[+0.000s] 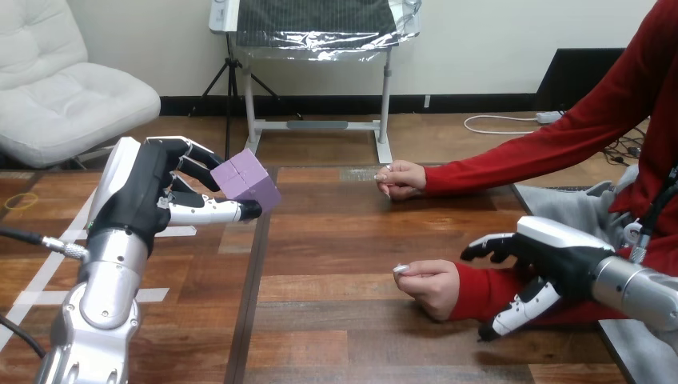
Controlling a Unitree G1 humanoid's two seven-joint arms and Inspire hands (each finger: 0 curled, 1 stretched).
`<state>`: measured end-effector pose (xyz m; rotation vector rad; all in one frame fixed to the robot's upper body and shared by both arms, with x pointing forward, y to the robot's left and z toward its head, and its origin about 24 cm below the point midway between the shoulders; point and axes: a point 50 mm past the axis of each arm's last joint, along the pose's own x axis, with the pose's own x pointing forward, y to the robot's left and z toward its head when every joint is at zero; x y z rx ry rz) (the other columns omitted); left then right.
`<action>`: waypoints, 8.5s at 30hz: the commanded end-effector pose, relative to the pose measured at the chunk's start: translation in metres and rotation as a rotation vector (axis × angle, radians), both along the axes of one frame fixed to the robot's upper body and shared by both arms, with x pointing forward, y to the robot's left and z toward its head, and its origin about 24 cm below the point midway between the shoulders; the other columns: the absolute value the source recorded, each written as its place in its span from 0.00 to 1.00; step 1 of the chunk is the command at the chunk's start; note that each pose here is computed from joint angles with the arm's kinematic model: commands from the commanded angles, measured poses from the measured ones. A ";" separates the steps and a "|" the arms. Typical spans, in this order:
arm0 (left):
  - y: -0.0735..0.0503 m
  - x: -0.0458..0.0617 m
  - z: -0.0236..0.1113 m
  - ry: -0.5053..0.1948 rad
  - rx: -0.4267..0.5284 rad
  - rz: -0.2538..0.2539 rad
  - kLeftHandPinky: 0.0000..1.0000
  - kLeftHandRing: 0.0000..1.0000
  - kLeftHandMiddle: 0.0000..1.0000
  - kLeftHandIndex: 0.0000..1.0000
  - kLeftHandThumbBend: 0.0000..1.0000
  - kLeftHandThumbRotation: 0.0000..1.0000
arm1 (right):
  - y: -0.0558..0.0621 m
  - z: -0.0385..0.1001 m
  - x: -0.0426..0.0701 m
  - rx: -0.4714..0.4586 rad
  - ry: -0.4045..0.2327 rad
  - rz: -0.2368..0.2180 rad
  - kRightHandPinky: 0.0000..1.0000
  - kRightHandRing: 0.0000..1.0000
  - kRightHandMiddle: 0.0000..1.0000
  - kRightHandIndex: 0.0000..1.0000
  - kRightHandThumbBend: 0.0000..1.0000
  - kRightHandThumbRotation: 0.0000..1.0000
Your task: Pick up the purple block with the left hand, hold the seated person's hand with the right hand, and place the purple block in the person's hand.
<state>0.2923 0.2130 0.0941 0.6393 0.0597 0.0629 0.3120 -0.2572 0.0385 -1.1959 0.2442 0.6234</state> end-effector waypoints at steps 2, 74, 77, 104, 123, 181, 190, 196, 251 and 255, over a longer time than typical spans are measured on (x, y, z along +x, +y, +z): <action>-0.002 0.003 0.024 -0.106 -0.002 -0.020 0.20 0.28 0.36 0.44 0.68 0.00 | 0.015 0.022 0.020 -0.002 -0.110 0.023 0.73 0.84 0.87 0.83 1.00 0.26; 0.002 0.002 0.022 -0.102 -0.025 -0.020 0.20 0.27 0.35 0.44 0.68 0.00 | 0.018 -0.009 0.022 -0.099 -0.160 -0.018 0.33 0.39 0.47 0.50 0.78 0.22; 0.002 0.001 0.022 -0.102 -0.026 -0.019 0.20 0.27 0.35 0.44 0.68 0.00 | 0.018 -0.010 0.021 -0.098 -0.156 -0.021 0.32 0.38 0.46 0.50 0.78 0.22; 0.003 0.002 0.021 -0.095 -0.023 -0.017 0.21 0.28 0.36 0.43 0.68 0.00 | 0.018 -0.002 0.024 -0.049 -0.184 -0.032 0.30 0.35 0.41 0.41 0.76 0.36; 0.003 0.002 0.020 -0.101 -0.025 -0.023 0.20 0.27 0.35 0.44 0.68 0.00 | 0.018 0.011 0.028 0.057 -0.244 -0.050 0.32 0.35 0.38 0.36 0.73 0.25; -0.002 0.003 0.018 -0.075 -0.049 -0.030 0.21 0.29 0.36 0.44 0.66 0.00 | 0.015 0.065 0.041 0.145 -0.407 -0.036 0.28 0.32 0.37 0.37 0.75 0.20; -0.003 0.003 0.018 -0.074 -0.052 -0.031 0.21 0.28 0.36 0.44 0.66 0.00 | 0.016 0.066 0.041 0.154 -0.412 -0.035 0.27 0.32 0.37 0.36 0.76 0.18; -0.002 0.003 0.017 -0.073 -0.054 -0.030 0.20 0.28 0.35 0.44 0.66 0.00 | 0.016 0.067 0.041 0.158 -0.416 -0.030 0.27 0.32 0.37 0.36 0.76 0.17; -0.038 0.031 0.002 -0.058 -0.101 -0.112 0.25 0.33 0.39 0.44 0.68 0.00 | 0.045 0.071 0.046 0.178 -0.385 0.027 0.31 0.35 0.40 0.41 0.77 0.23; -0.042 0.034 0.002 -0.052 -0.115 -0.114 0.26 0.34 0.40 0.44 0.68 0.00 | 0.048 0.073 0.047 0.186 -0.385 0.033 0.31 0.35 0.40 0.41 0.76 0.23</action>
